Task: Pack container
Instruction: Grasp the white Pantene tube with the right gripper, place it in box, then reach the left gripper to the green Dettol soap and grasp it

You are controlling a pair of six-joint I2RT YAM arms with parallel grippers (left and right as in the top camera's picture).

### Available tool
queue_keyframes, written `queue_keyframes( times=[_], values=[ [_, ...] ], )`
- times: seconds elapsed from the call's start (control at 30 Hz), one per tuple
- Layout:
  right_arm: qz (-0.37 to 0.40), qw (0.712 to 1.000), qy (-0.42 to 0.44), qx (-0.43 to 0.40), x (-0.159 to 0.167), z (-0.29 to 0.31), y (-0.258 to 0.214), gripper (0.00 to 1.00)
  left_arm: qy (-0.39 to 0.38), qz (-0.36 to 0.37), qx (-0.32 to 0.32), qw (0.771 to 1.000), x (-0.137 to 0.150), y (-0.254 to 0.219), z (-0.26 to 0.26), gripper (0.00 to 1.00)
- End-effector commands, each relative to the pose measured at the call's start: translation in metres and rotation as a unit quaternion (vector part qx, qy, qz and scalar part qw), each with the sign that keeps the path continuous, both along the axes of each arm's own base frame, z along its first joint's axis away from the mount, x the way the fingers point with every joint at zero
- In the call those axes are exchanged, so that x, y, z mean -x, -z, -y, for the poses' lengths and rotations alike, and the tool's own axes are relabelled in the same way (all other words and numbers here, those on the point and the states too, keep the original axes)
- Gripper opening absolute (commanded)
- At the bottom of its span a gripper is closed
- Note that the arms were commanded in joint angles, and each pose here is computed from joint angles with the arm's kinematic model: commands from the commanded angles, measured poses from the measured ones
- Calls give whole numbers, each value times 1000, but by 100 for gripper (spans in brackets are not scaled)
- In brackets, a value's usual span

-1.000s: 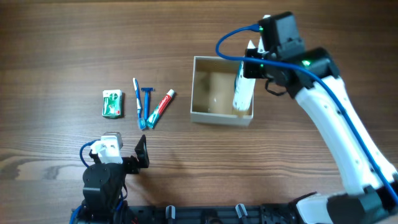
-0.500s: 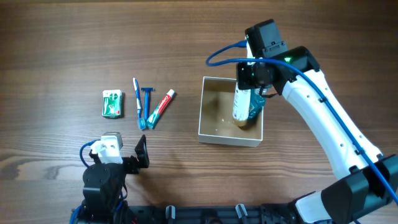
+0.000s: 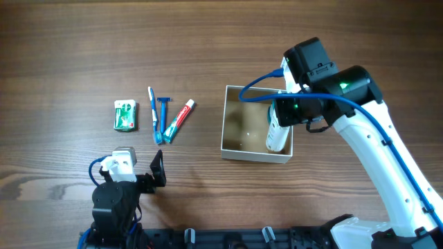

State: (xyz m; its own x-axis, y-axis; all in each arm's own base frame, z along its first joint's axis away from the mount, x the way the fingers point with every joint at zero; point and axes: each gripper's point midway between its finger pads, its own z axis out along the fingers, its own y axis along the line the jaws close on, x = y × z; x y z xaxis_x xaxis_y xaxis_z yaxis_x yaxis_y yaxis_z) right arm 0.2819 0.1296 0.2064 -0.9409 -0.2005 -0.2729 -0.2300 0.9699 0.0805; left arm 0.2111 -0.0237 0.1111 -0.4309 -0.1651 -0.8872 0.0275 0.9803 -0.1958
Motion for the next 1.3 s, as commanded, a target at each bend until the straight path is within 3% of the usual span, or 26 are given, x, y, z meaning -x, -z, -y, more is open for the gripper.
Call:
queue_keyframes(
  times=[0.0,0.07,0.1,0.13,0.17,0.33,0.43,0.5,0.57,0.63,0.73,0.83,0.9,1.1,1.2,1.27],
  values=[
    [-4,1000,15,-15,6,-2,-2,9,2,-5,5,1000,1,5,1,100],
    [-7,1000,15,-14,7,-2,0,10,2,-5,5,1000,1,5,1,100],
    [-9,1000,15,-13,8,-1,0,17,2,-5,5,1000,1,5,1,100],
    [-15,1000,15,-10,11,0,1,31,2,-5,5,1000,1,5,1,100],
    [-23,1000,15,-6,15,2,2,34,2,-5,5,1000,1,5,1,100],
    [-12,1000,15,-11,14,1,-2,41,2,-5,5,1000,1,5,1,100],
    [84,995,19,-52,2,-1,-43,58,2,-5,5,1000,1,5,1,100],
    [185,976,87,-73,-7,17,-89,76,2,-5,5,1000,1,5,1,100],
    [257,949,164,-74,-9,50,-122,85,2,-5,5,1000,1,5,1,100],
    [281,925,246,-68,-4,92,-135,87,2,-5,5,1000,1,5,1,100],
    [262,912,312,-55,-8,128,-125,86,2,-5,5,1000,1,5,1,100],
    [207,908,363,-44,-23,157,-94,100,-17,5,-11,1000,-2,2,-7,100],
    [168,911,373,-53,-34,163,-74,100,-16,17,-4,1000,-4,-4,-6,100],
    [88,920,377,-54,-43,161,-34,100,108,12,116,987,7,-21,48,100],
    [83,921,378,-52,-45,161,-30,100,88,20,117,989,5,-54,42,100],
    [83,921,378,-52,-45,161,-30,100,28,-7,86,996,-8,-82,21,100]
  ],
)
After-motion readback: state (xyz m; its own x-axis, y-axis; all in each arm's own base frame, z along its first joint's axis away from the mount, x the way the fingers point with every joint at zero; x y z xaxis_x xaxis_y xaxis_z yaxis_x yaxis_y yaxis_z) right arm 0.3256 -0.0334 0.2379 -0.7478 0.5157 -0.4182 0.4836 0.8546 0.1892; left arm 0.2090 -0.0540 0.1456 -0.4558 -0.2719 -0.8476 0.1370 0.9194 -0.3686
